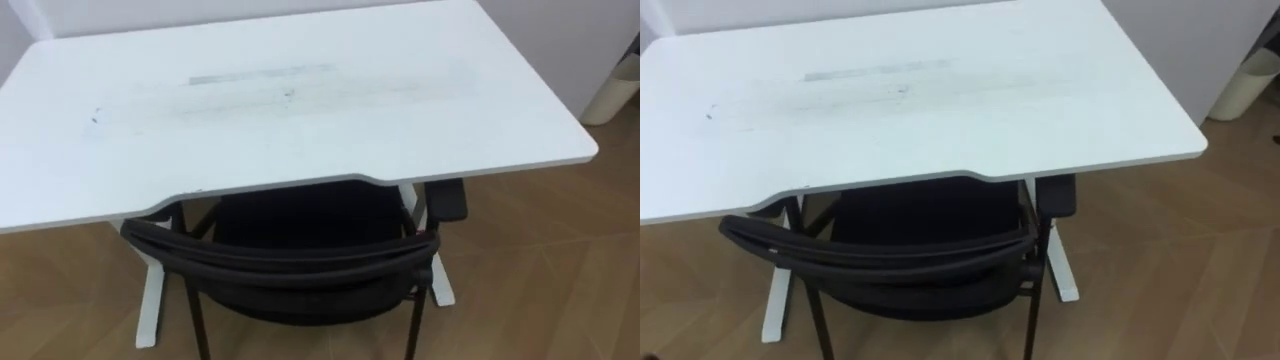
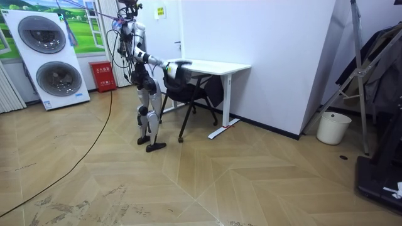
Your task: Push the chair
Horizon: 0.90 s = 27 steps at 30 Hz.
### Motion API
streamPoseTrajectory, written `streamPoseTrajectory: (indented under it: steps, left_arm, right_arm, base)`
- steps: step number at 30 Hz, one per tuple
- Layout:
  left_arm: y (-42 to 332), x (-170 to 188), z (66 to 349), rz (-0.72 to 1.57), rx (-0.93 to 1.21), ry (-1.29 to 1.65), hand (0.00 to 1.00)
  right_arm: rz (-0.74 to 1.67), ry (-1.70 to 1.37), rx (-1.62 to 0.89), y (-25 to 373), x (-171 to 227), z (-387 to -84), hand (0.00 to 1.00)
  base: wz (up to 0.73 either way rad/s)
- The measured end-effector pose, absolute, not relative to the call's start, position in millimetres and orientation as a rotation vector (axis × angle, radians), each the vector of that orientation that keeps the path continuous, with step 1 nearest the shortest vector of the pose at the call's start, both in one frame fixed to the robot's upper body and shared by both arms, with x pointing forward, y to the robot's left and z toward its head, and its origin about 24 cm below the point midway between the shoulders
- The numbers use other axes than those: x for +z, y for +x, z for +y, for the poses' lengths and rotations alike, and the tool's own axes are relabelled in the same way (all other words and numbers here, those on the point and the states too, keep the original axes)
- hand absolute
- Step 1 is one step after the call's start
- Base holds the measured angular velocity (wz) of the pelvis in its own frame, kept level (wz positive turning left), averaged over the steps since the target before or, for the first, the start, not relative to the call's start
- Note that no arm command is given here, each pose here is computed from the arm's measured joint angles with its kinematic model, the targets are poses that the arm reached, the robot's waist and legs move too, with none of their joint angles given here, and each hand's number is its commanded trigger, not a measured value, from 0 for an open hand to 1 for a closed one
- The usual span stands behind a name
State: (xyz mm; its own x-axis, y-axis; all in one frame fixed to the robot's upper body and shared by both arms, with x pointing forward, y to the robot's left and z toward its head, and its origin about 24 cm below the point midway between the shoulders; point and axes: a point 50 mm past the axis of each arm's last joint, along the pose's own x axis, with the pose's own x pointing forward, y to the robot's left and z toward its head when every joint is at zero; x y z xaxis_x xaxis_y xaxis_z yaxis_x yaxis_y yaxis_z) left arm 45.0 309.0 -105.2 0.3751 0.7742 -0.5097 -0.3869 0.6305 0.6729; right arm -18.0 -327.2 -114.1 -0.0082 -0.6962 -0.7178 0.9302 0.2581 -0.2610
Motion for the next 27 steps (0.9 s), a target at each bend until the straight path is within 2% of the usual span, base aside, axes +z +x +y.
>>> streamPoseTrajectory:
  steps: [3,7,12,16,27]
  left_arm:
    - [21,-133,284,1.103,0.699,0.347,0.00]
    - [4,-147,270,1.227,0.627,0.253,0.00]
    - [17,-159,248,1.286,0.438,0.241,0.00]
    - [31,-162,239,1.281,0.353,0.235,0.00]
    - [40,-165,233,1.297,0.264,0.213,0.00]
  right_arm:
    - [1.021,0.406,-1.248,-28,-135,-301,0.00]
    - [1.131,0.407,-1.096,-20,-150,-280,0.00]
    - [1.234,0.228,-0.675,20,-162,-253,0.00]
    - [1.233,0.138,-0.436,48,-164,-238,0.00]
    - [1.298,0.167,-0.278,35,-169,-224,0.00]
  base:
    - [0.00]
    - [0.02]
    - [0.02]
    - [0.02]
    - [0.01]
